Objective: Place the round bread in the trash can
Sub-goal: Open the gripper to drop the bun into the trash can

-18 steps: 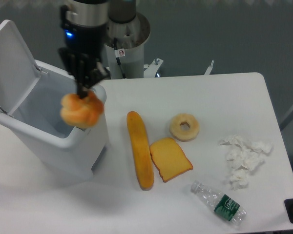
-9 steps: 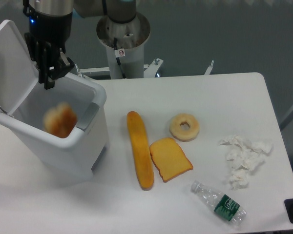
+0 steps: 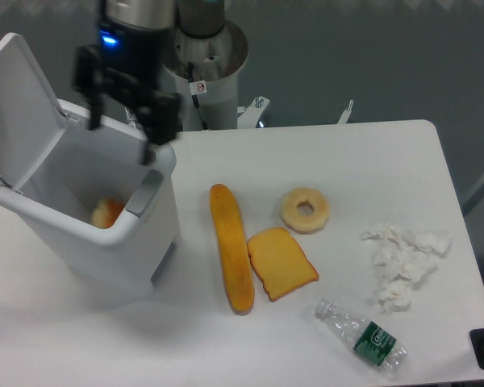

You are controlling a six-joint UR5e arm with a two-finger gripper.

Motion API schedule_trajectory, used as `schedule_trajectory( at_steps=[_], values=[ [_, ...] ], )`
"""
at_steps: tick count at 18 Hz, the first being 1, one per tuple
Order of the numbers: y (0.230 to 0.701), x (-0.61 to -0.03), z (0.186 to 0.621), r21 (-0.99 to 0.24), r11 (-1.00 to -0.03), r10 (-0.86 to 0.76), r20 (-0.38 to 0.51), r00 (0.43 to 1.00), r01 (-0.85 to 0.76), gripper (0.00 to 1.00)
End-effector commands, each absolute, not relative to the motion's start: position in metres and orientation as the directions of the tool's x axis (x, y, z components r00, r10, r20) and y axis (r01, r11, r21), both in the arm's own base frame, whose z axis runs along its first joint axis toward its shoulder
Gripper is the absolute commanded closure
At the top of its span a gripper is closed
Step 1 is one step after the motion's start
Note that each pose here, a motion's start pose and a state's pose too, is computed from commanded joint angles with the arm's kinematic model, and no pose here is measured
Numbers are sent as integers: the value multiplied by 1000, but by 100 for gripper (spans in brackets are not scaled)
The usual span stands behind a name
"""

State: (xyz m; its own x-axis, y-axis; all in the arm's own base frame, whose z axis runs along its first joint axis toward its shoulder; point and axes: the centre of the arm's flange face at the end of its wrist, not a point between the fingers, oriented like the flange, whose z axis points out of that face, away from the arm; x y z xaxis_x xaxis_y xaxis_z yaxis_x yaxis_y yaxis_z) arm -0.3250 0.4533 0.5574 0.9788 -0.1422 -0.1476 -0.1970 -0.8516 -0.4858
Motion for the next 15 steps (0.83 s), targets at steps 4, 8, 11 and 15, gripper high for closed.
schedule_trajectory(
  at_steps=[4, 8, 11, 15],
  values=[
    [440, -383, 512, -340, -910, -183, -186, 965, -238, 0],
    [429, -438, 460, -217, -920, -295, -168, 941, -327, 0],
    [429, -466, 422, -80, -931, -343, -143, 928, -357, 0],
    [430, -517, 383, -23, -923, -380, -110, 919, -384, 0]
  ],
)
